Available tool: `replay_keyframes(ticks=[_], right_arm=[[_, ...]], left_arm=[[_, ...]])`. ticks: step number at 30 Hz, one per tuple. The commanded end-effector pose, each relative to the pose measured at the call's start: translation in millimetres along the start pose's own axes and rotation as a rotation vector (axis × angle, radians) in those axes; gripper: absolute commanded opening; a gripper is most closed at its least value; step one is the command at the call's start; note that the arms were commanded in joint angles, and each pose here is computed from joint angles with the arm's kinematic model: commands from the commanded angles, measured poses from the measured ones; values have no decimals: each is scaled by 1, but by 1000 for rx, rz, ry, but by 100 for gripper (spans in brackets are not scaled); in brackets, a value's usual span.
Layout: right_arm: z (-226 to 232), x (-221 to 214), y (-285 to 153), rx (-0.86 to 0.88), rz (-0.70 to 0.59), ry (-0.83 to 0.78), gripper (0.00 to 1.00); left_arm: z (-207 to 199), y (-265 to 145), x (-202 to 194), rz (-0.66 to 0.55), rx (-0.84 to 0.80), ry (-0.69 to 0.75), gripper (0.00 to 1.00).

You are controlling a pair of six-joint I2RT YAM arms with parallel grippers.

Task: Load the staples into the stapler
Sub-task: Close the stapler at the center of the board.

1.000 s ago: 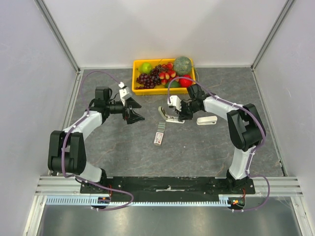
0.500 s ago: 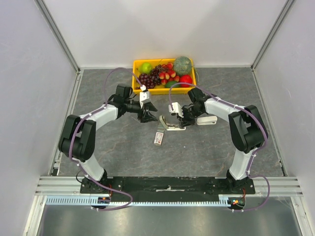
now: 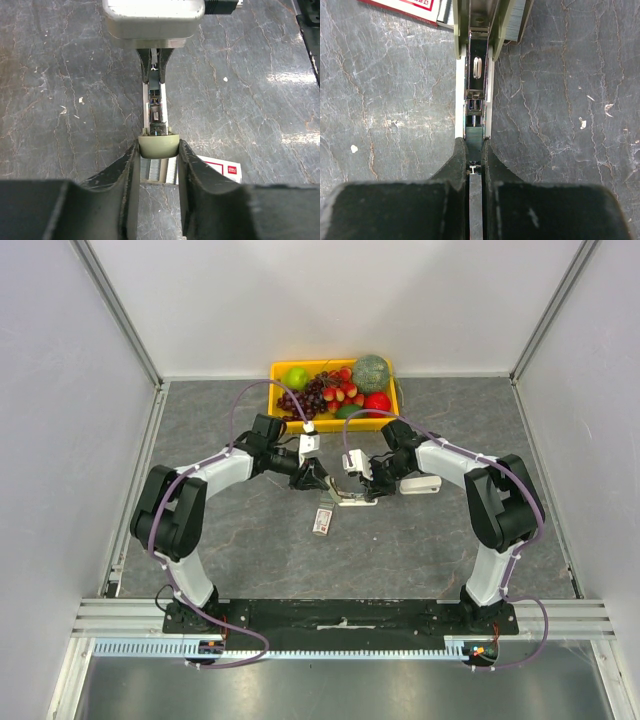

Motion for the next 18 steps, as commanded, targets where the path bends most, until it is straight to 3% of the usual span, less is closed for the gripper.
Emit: replay_keyframes(ticks=[1,5,18], right_arm=[[6,4,-1,10,-14,1,0],[7,3,0,12,-12,2,0],[8,4,3,2,-23,17,0]], left_arm=[[4,4,10,12,-5,64,26],[3,9,13,13,-18,58,2],[-17,68,16,78,-101,-14,3]])
Point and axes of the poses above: each gripper's point midway between its finger pads, its own y axis out along the fingers, its own z axis along the line the jaws close on, x = y × z, the point moved 9 cm from there along -y, back along the fingers, and after that the axes turned 11 degrees about -y, right-handed, at the moved point
